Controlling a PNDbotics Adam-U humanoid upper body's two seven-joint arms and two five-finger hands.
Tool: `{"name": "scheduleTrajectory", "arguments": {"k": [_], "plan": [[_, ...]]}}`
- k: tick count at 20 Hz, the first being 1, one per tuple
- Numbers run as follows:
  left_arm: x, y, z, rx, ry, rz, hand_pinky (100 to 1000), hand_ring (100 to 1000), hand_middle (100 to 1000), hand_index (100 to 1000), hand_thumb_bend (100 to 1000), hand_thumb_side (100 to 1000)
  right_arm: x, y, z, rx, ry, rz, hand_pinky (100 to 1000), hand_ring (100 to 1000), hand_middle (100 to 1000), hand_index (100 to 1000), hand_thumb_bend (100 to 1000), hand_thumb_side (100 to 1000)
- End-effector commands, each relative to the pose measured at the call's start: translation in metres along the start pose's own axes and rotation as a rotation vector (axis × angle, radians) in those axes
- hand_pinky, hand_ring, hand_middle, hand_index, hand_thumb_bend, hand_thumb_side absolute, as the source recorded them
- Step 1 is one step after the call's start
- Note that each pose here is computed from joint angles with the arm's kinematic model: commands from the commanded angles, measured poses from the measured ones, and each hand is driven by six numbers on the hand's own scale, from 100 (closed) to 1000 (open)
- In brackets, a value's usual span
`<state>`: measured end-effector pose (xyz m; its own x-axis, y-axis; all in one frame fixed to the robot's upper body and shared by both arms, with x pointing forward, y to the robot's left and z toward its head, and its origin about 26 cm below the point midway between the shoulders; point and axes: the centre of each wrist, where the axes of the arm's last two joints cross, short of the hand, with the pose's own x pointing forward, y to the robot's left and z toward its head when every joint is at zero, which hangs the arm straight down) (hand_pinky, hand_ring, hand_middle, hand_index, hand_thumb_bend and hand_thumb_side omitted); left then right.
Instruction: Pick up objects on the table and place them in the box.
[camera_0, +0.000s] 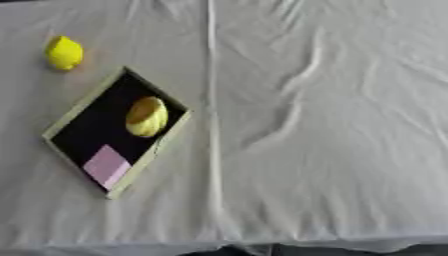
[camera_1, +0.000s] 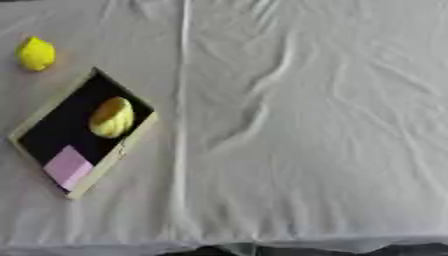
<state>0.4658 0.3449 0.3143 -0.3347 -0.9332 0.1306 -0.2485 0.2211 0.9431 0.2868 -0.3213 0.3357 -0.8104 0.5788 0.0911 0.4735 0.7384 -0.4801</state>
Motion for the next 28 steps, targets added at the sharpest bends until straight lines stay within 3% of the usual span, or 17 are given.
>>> {"name": "scheduleTrajectory", "arguments": {"k": [1, 7, 12, 16, 28], "plan": [[-0.002, 0.003, -0.008, -0.078, 0.001, -0.059, 905, 874, 826, 932, 450, 314, 0.006, -0.008, -0.008, -0.010, -0.032, 0.027, 913, 862, 763, 837, 100, 100], [0.001, -0.012, -0.014, -0.235, -0.021, -0.123, 920, 889, 847, 932, 514, 280, 0.006, -0.007, -0.008, -0.016, -0.019, 0.023, 913, 860, 759, 835, 100, 100], [0.001, -0.024, -0.017, -0.333, -0.019, -0.154, 927, 893, 851, 926, 556, 184, 0.005, -0.006, -0.007, -0.018, -0.010, 0.016, 913, 857, 756, 833, 100, 100], [-0.002, -0.028, -0.016, -0.384, -0.010, -0.166, 931, 895, 854, 924, 526, 100, 0.005, -0.005, -0.006, -0.017, -0.006, 0.014, 913, 854, 753, 831, 100, 100], [-0.032, -0.027, 0.003, -0.474, 0.126, -0.170, 939, 904, 856, 930, 545, 100, 0.004, -0.003, -0.002, -0.014, 0.019, 0.012, 915, 851, 749, 828, 100, 100]]}}
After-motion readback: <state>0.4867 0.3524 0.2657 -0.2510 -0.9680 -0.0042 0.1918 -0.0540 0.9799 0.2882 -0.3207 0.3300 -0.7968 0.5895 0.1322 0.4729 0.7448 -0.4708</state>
